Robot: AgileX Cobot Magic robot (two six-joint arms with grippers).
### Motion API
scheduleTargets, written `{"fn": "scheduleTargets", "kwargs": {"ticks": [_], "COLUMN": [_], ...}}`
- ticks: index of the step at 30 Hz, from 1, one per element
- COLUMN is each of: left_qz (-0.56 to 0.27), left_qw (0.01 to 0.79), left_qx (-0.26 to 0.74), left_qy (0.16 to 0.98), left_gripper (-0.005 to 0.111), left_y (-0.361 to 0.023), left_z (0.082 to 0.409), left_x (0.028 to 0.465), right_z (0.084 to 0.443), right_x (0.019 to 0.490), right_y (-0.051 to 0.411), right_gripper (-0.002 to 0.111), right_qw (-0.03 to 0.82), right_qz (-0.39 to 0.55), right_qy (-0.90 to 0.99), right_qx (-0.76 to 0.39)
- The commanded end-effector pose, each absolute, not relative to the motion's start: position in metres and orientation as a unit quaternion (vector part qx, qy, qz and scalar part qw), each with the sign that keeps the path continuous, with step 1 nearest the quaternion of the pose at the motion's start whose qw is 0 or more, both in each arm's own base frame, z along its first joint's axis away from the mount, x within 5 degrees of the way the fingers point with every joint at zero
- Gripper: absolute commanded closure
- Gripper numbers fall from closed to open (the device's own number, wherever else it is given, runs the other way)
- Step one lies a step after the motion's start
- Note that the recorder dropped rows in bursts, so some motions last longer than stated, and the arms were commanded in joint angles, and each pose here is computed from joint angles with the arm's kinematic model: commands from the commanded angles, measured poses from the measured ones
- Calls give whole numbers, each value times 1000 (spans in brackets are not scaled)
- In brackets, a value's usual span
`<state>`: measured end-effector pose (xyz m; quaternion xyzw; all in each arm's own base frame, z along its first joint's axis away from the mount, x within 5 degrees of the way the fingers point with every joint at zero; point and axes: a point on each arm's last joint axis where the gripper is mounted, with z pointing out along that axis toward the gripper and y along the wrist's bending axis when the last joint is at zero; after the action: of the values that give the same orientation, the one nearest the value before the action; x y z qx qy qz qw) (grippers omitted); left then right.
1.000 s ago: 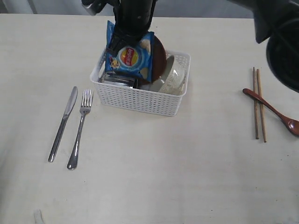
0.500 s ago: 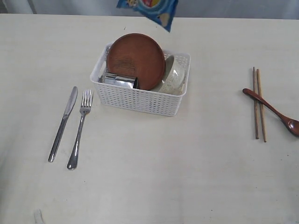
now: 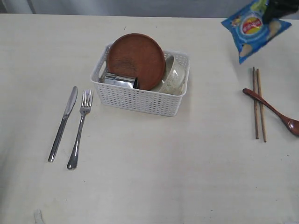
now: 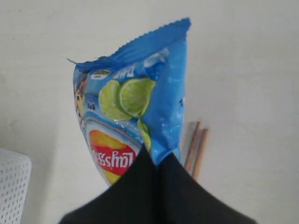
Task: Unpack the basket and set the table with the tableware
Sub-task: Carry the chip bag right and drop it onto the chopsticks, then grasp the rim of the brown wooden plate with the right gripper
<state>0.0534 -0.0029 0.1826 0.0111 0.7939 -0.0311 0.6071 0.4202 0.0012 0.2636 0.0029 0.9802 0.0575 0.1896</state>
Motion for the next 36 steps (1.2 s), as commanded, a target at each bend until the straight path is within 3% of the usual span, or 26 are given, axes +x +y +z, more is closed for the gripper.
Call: {"fn": "scheduleTargets", "kwargs": {"ticks": [1, 3, 6, 9, 11, 13, 18, 23, 27, 31, 36], "left_qz": [-26, -26, -26, -26, -26, -26, -26, -26, -26, -26, -26], "left_qw": [611, 611, 611, 611, 611, 611, 611, 611, 611, 611, 611], "left_qx": [14, 14, 14, 14, 14, 14, 14, 14, 14, 14, 14], "left_qy": [791, 791, 791, 791, 791, 791, 791, 791, 791, 791, 791], "left_gripper": [107, 107, 107, 107, 107, 107, 107, 107, 107, 107, 107], "left_y": [-3, -3, -3, -3, -3, -3, -3, -3, -3, -3, -3], "left_z": [182, 182, 182, 182, 182, 182, 182, 182, 182, 182, 182], "left_x": [53, 53, 53, 53, 53, 53, 53, 53, 53, 53, 53], "right_z": [235, 224, 214, 211, 213, 221, 264, 320, 351, 358, 335], "right_x": [411, 407, 405, 404, 404, 405, 411, 411, 405, 397, 388], "right_y": [-45, -59, -71, -74, -73, -68, -36, -1, 39, 102, 177], "right_gripper": [109, 107, 90, 53, 35, 36, 52, 52, 52, 52, 52], "right_qw": [183, 172, 156, 146, 150, 162, 217, 283, 313, 326, 305], "right_qz": [107, 123, 159, 168, 170, 182, 195, 146, 128, 165, 172], "right_qy": [975, 972, 964, 963, 962, 959, 953, 947, 939, 911, 887], "right_qx": [72, 107, 146, 150, 151, 145, 76, 35, -67, -191, -302]}}
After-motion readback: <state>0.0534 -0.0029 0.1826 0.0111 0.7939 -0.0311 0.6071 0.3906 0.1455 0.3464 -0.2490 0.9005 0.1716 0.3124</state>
